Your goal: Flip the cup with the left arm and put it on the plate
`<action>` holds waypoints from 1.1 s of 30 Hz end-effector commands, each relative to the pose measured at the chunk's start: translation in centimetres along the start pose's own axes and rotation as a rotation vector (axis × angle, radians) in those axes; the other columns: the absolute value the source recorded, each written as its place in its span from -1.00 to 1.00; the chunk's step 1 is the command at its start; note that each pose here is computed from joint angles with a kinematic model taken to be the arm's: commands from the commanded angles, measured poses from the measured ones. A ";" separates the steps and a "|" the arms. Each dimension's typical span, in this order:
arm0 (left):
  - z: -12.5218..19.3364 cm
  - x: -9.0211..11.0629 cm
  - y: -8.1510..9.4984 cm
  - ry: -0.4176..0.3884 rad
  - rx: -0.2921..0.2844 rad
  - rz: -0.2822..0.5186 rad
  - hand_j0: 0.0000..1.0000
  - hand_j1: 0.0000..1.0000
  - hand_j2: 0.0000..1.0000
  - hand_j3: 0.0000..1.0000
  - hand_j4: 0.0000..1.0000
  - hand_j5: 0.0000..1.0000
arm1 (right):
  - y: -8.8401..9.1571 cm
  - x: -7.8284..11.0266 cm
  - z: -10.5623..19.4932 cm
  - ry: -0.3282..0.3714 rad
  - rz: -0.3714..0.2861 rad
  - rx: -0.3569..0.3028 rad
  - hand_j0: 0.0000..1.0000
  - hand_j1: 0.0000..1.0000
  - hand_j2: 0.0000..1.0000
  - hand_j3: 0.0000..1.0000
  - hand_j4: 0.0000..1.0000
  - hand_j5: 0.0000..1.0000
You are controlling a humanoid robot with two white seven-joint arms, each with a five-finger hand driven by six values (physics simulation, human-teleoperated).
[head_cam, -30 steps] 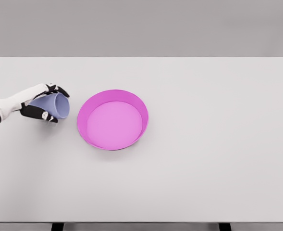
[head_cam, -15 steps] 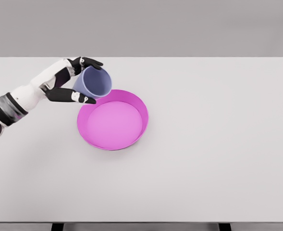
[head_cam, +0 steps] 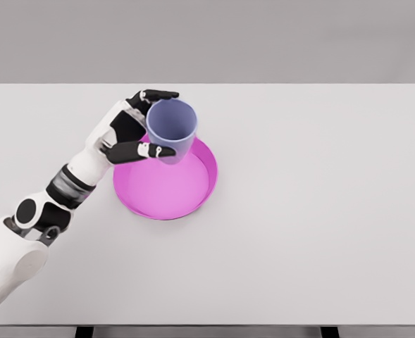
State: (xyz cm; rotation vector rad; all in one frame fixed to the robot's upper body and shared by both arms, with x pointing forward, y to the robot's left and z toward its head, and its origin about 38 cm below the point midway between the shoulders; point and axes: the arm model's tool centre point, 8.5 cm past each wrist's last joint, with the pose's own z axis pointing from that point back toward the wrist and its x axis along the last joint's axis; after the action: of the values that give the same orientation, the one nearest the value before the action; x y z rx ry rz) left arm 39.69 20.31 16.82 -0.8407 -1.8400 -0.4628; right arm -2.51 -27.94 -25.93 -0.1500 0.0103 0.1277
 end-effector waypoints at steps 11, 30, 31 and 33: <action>3.3 -4.2 2.0 0.099 0.109 -0.020 0.35 0.35 0.35 0.35 0.35 0.35 | 0.0 0.0 0.0 0.000 0.000 0.000 1.00 1.00 1.00 1.00 1.00 1.00; 3.5 -4.5 1.6 0.097 0.108 -0.009 0.99 0.99 0.99 0.99 0.99 0.99 | 0.0 0.0 0.0 0.000 0.000 0.000 1.00 1.00 1.00 1.00 1.00 1.00; 3.5 -4.4 1.6 0.098 0.108 -0.011 1.00 1.00 1.00 1.00 1.00 1.00 | 0.0 0.0 0.0 0.000 0.000 0.001 1.00 1.00 1.00 1.00 1.00 1.00; 3.7 -4.3 1.9 0.102 0.109 -0.017 1.00 1.00 1.00 1.00 1.00 1.00 | 0.0 0.1 0.0 -0.001 0.000 -0.001 1.00 1.00 1.00 1.00 1.00 1.00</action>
State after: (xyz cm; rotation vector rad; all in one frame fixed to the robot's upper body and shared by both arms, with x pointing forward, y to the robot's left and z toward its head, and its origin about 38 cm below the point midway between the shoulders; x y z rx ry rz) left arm 39.64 22.29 11.17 -0.7184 -1.7616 -0.4046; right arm -2.51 -27.94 -25.93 -0.1502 0.0103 0.1277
